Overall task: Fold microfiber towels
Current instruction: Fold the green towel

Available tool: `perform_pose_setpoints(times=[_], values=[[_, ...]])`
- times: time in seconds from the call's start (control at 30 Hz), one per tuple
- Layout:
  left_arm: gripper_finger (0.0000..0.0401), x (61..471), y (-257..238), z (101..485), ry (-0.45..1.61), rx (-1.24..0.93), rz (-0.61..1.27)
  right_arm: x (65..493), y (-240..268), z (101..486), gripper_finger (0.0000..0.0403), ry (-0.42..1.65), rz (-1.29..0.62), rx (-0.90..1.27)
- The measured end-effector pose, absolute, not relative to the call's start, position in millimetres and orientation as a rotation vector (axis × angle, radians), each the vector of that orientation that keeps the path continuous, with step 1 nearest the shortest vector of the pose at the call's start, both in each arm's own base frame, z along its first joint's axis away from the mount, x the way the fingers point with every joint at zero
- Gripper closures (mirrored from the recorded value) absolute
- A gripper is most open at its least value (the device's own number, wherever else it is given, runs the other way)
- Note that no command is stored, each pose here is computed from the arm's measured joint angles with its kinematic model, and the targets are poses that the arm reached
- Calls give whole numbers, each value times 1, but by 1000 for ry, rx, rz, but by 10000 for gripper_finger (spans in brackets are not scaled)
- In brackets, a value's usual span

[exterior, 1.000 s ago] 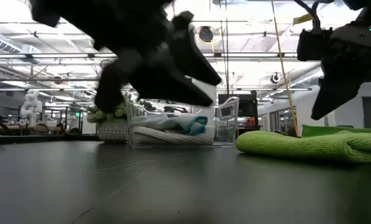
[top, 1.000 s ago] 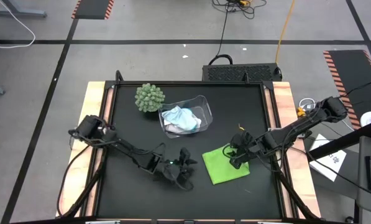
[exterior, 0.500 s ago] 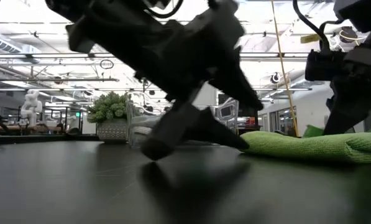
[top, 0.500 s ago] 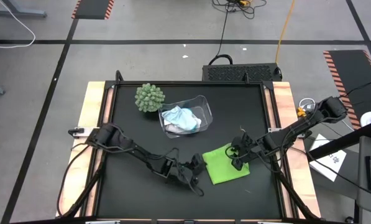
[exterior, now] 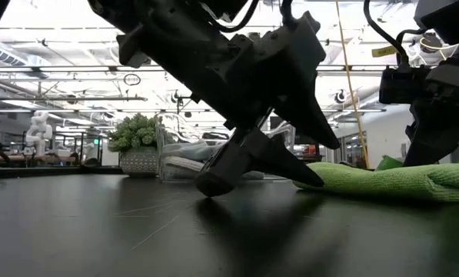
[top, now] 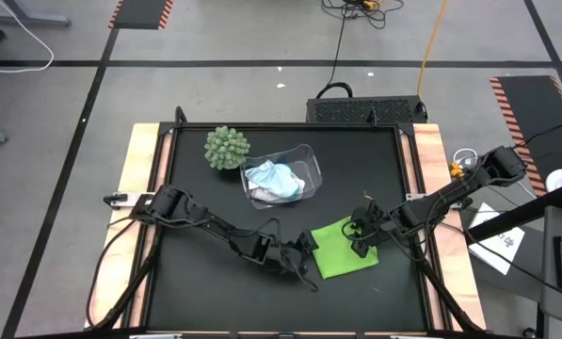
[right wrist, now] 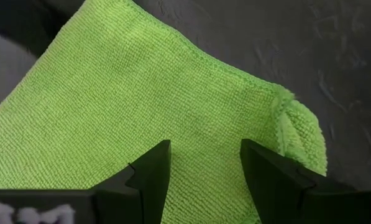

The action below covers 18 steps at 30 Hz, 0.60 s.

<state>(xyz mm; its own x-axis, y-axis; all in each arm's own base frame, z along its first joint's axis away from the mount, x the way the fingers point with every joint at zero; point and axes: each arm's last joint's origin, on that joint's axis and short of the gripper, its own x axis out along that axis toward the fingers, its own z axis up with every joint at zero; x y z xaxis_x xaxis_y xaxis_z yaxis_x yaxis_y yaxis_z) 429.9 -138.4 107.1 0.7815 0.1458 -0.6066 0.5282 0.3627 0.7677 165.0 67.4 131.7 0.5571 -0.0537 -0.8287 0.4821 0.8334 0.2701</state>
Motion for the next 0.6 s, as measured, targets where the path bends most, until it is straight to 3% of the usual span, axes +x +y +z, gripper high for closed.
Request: perform_pose_setpoints(times=[0.43,0.6], values=[[187,443,-127,114,510,1091,-264,165,67,132,218,934,-334,510],[247,442,-126,113,533,1107,-266,164,67,131,218,935,-337,508]])
